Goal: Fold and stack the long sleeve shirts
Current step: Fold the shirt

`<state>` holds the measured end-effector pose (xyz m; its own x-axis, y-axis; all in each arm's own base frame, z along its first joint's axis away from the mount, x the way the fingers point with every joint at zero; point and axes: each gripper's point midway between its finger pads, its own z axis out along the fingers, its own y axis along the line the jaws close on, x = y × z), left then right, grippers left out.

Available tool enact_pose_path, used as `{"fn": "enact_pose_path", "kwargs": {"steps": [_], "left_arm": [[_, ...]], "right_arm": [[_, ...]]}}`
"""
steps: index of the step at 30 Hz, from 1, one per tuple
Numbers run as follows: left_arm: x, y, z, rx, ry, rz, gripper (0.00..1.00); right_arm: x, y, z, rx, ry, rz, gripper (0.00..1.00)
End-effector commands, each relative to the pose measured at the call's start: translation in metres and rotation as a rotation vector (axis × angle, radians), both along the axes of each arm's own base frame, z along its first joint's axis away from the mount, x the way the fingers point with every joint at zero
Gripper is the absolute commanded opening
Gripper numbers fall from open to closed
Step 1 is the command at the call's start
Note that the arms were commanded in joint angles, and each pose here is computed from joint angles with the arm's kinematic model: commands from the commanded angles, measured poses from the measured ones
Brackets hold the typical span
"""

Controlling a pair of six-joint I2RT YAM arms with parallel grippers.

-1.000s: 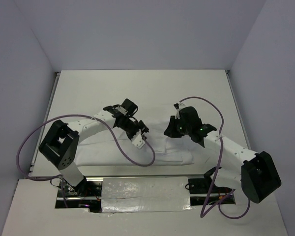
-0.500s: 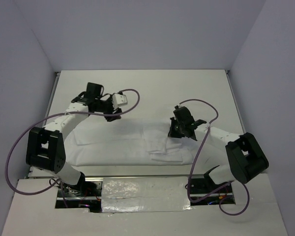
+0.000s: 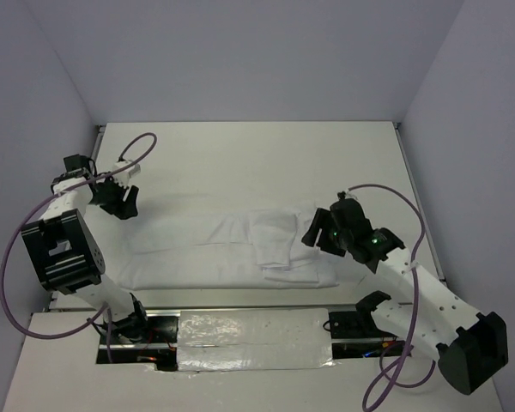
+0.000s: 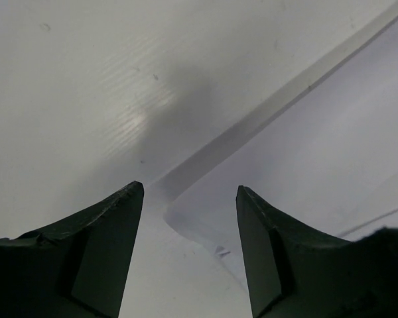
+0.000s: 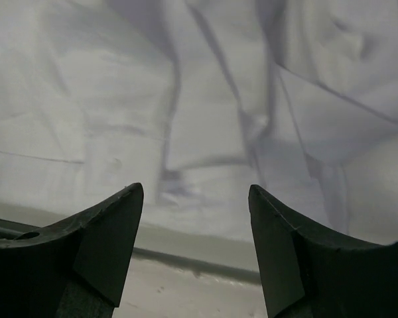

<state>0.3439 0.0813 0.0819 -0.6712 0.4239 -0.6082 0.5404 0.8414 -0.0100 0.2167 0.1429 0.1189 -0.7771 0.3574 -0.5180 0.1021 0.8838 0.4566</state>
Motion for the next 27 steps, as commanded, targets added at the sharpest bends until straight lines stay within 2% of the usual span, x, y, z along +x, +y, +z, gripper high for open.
{"fn": "enact_pose_path", "kwargs": {"steps": [1,9,12,15,16,17,18,21,22,27], "left_arm": [[-0.014,-0.004,-0.004,-0.037,0.046,-0.035,0.71],[-0.021,-0.006,-0.018,-0.085,0.043,-0.021,0.69],[-0.021,-0.006,-0.018,-0.091,0.030,-0.006,0.69],[-0.015,-0.003,-0.012,-0.106,0.000,0.027,0.69],[-0.013,0.002,-0.009,-0.110,-0.008,0.045,0.69],[-0.010,0.003,-0.006,-0.128,-0.016,0.060,0.69],[-0.007,0.011,-0.001,-0.134,-0.028,0.079,0.69],[0.000,0.022,0.011,-0.164,-0.054,0.121,0.69],[0.001,0.024,0.013,-0.170,-0.059,0.129,0.68],[0.006,0.031,0.018,-0.150,-0.093,0.123,0.68]], "right_arm": [[-0.052,-0.030,-0.049,-0.053,0.261,-0.133,0.72],[-0.066,-0.045,-0.084,0.066,0.339,-0.302,0.75],[-0.067,-0.046,-0.099,0.066,0.368,-0.313,0.69],[-0.063,-0.045,-0.106,0.040,0.392,-0.284,0.55],[-0.061,-0.045,-0.107,0.028,0.398,-0.276,0.43],[-0.058,-0.047,-0.109,0.010,0.411,-0.281,0.37],[-0.057,-0.048,-0.109,-0.006,0.409,-0.265,0.23],[-0.038,-0.056,-0.104,-0.008,0.380,-0.293,0.04],[-0.026,-0.058,-0.098,-0.008,0.351,-0.288,0.00],[0.045,-0.080,-0.089,-0.072,0.283,-0.299,0.00]]}}
